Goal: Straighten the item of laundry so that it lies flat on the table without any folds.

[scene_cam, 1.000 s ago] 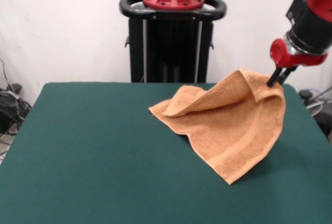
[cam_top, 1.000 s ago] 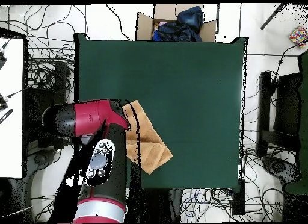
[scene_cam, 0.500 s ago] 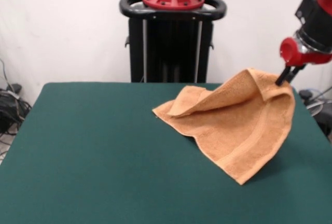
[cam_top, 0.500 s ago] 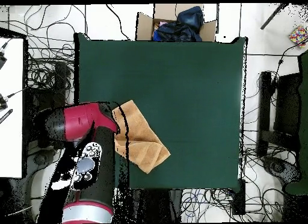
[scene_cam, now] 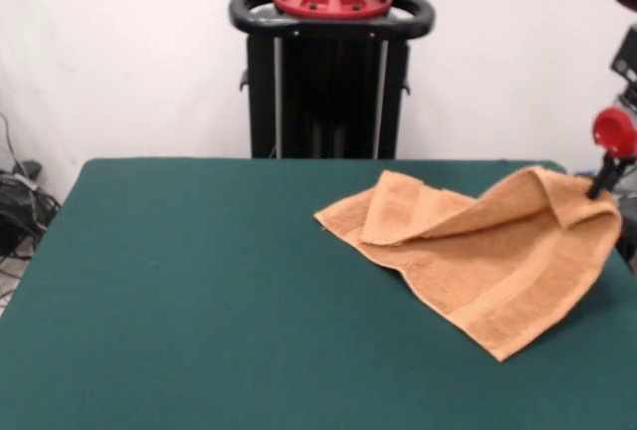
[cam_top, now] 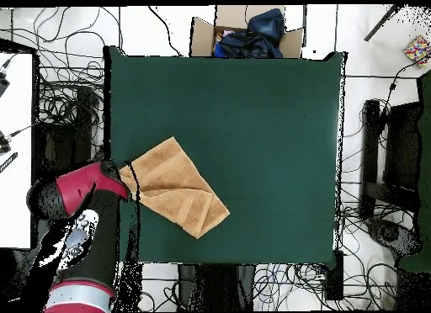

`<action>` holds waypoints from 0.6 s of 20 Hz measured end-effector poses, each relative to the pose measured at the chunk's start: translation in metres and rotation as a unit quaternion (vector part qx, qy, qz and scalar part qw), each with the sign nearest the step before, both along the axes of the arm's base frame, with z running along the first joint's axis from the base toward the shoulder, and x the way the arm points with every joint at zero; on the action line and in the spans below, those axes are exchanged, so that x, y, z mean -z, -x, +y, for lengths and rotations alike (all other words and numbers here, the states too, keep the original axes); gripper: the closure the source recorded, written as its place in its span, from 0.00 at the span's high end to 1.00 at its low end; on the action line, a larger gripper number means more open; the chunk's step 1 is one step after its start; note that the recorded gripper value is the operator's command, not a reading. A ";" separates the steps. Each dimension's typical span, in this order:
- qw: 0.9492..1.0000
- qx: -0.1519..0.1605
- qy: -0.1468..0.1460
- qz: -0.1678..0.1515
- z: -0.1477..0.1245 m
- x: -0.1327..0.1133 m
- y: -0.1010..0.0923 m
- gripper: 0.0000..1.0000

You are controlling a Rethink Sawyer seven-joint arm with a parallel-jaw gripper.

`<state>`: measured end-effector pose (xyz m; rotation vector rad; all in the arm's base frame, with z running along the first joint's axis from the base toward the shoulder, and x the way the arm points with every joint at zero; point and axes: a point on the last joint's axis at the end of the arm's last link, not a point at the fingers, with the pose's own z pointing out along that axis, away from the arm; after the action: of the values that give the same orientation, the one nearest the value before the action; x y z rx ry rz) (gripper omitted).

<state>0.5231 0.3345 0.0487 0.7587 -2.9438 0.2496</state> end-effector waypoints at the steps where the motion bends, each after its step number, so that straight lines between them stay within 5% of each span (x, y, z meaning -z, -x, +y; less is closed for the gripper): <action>1: 0.999 -0.011 -0.012 -0.028 0.014 0.015 0.008 1.00; 12: 1.000 -0.001 -0.011 -0.025 -0.003 0.022 0.022 1.00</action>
<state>0.5006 0.3310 0.0262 0.7708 -2.9976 0.2392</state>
